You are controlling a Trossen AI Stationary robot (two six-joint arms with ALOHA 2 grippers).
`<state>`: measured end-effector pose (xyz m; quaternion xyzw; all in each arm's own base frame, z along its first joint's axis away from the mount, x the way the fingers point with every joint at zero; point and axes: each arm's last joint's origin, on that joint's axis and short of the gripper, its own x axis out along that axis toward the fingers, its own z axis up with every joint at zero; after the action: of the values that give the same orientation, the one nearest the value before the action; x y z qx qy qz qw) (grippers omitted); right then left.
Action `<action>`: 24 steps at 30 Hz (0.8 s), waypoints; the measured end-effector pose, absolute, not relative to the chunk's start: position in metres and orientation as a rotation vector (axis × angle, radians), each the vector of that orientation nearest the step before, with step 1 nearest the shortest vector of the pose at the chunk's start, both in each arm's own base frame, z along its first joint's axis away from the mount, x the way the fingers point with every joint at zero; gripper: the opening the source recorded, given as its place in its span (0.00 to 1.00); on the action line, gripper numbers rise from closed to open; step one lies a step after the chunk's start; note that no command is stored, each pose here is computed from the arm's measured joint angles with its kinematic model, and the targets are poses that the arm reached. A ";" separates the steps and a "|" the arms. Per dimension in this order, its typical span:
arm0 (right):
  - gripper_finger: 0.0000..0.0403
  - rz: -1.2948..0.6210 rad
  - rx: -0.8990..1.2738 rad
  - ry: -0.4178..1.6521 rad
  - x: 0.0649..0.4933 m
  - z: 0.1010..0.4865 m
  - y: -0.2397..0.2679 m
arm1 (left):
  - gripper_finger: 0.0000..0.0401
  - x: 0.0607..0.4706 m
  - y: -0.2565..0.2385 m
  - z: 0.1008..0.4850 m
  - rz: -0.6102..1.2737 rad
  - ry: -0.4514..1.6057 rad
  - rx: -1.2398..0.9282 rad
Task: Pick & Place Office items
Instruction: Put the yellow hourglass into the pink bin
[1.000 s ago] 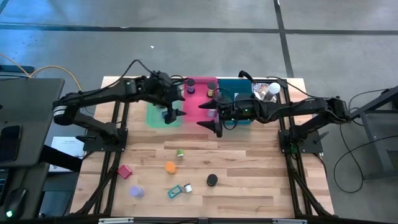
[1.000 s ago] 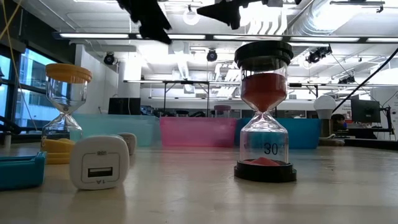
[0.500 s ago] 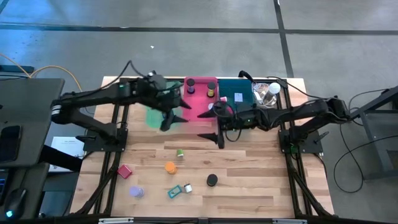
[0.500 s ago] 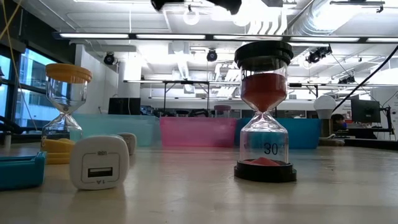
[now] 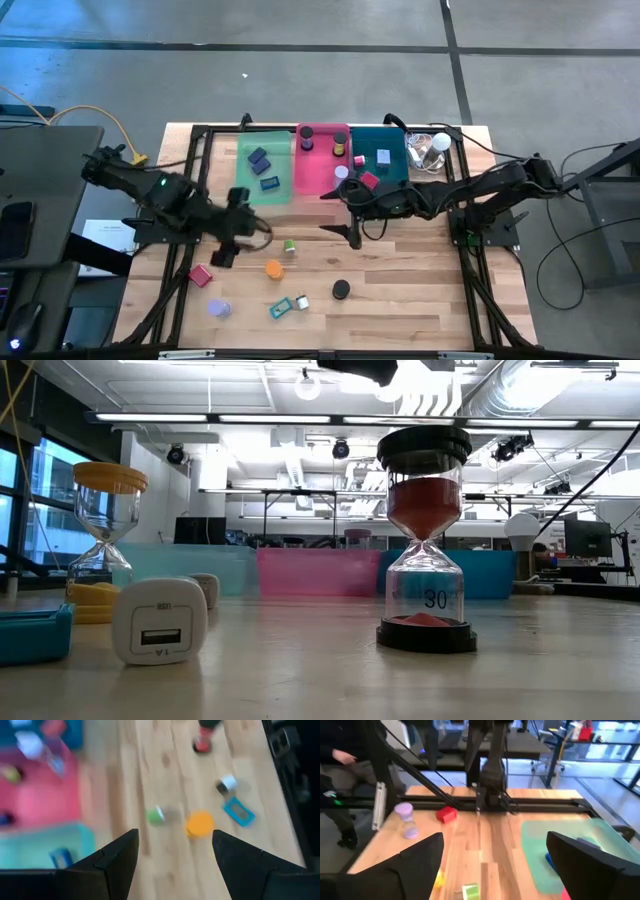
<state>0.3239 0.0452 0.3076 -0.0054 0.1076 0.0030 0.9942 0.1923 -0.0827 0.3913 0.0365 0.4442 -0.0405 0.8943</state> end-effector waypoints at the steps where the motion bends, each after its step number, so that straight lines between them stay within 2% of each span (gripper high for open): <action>1: 0.83 0.017 -0.009 0.212 0.324 0.308 0.046 | 0.61 0.189 -0.087 0.389 -0.082 0.952 0.059; 9: 0.74 0.124 0.012 0.216 0.323 0.308 0.050 | 0.61 0.171 -0.111 0.368 -0.090 1.209 0.163; 24: 0.73 0.207 0.073 0.225 0.323 0.308 0.053 | 0.61 0.199 -0.153 0.334 -0.127 1.304 0.279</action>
<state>0.3229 0.0530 0.3080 0.0361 0.1121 0.1033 0.9877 0.1986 -0.1535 0.3336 0.1294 0.6042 -0.0588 0.7840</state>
